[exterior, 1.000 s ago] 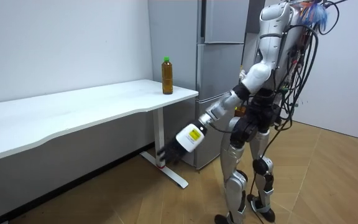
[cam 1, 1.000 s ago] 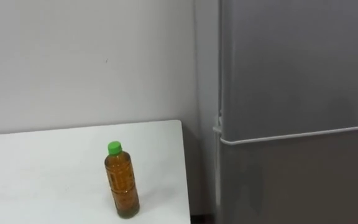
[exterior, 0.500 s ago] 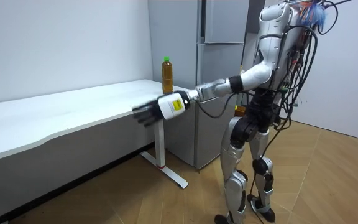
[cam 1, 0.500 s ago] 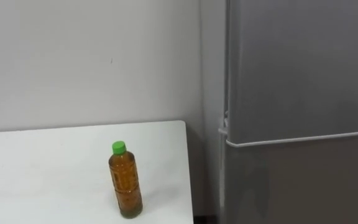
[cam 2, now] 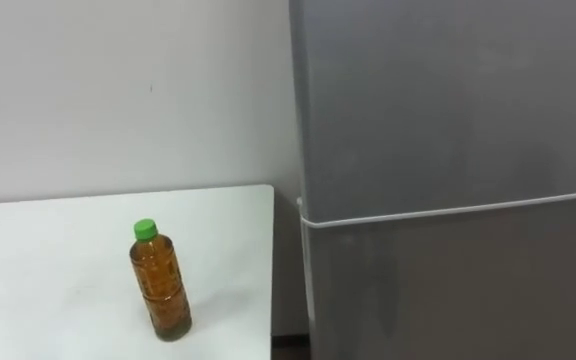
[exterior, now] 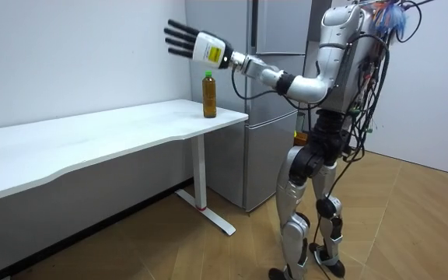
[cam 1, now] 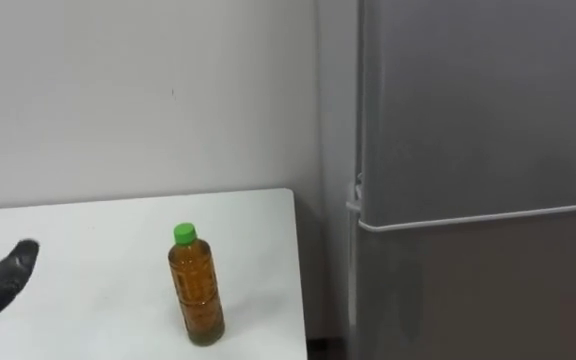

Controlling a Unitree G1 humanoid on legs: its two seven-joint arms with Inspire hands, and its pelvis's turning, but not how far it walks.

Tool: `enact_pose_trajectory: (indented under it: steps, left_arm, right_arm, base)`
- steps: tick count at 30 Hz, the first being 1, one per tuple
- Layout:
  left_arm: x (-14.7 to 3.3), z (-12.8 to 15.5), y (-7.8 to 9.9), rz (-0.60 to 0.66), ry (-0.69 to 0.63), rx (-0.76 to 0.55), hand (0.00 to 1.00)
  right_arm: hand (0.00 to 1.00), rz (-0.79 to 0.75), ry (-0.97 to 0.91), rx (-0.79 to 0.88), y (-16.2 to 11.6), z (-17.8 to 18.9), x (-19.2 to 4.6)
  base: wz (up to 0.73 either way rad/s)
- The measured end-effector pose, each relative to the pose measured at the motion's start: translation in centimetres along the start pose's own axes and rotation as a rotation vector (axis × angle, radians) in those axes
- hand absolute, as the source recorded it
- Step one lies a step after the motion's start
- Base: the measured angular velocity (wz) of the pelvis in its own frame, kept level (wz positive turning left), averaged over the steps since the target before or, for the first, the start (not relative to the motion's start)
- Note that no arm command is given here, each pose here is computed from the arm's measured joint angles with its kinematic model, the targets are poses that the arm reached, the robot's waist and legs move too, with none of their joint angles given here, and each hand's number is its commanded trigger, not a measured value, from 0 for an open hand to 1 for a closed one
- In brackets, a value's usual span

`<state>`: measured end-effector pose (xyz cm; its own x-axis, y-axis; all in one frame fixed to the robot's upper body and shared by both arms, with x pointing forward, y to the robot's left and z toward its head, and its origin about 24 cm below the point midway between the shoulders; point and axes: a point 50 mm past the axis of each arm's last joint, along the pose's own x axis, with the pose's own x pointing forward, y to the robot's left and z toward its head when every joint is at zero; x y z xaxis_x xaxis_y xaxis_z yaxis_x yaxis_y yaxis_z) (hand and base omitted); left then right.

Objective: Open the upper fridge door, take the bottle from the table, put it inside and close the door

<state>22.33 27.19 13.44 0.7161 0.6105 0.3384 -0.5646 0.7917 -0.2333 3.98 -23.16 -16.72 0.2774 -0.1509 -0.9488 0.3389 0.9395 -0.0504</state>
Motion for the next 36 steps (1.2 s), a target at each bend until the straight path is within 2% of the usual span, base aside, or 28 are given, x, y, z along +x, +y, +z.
enact_pose_trajectory:
  steps: [3,6,16,24,28,36]
  left_arm:
    - [0.5,0.5,-1.7,-0.078,-0.026,-0.039,0.00]
    - [0.6,0.6,-2.7,-0.147,-0.016,-0.060,0.00]
    - [-1.0,1.6,-8.3,-0.512,0.005,-0.115,0.00]
    - [-1.5,3.0,-11.6,-0.714,-0.027,-0.183,0.00]
    - [-2.1,4.0,-12.8,-0.799,-0.064,-0.213,0.00]
    - [-3.3,3.7,-14.2,-0.935,-0.042,-0.218,0.00]
  right_arm:
    - [0.00,0.002,0.001,-0.002,0.0,0.1,0.0]
    - [0.00,0.006,-0.001,-0.005,0.2,0.4,0.1]
    - [0.00,0.021,-0.017,-0.057,0.7,1.1,0.2]
    - [0.00,0.025,-0.009,-0.064,0.8,1.0,0.2]
    - [0.00,0.031,-0.004,-0.068,1.0,1.4,0.3]
    - [0.00,0.035,-0.007,-0.050,1.1,1.5,0.3]
  base:
    - [0.00]
    - [0.00]
    - [0.00]
    - [-0.02]
    - [-0.04]
    - [-0.03]
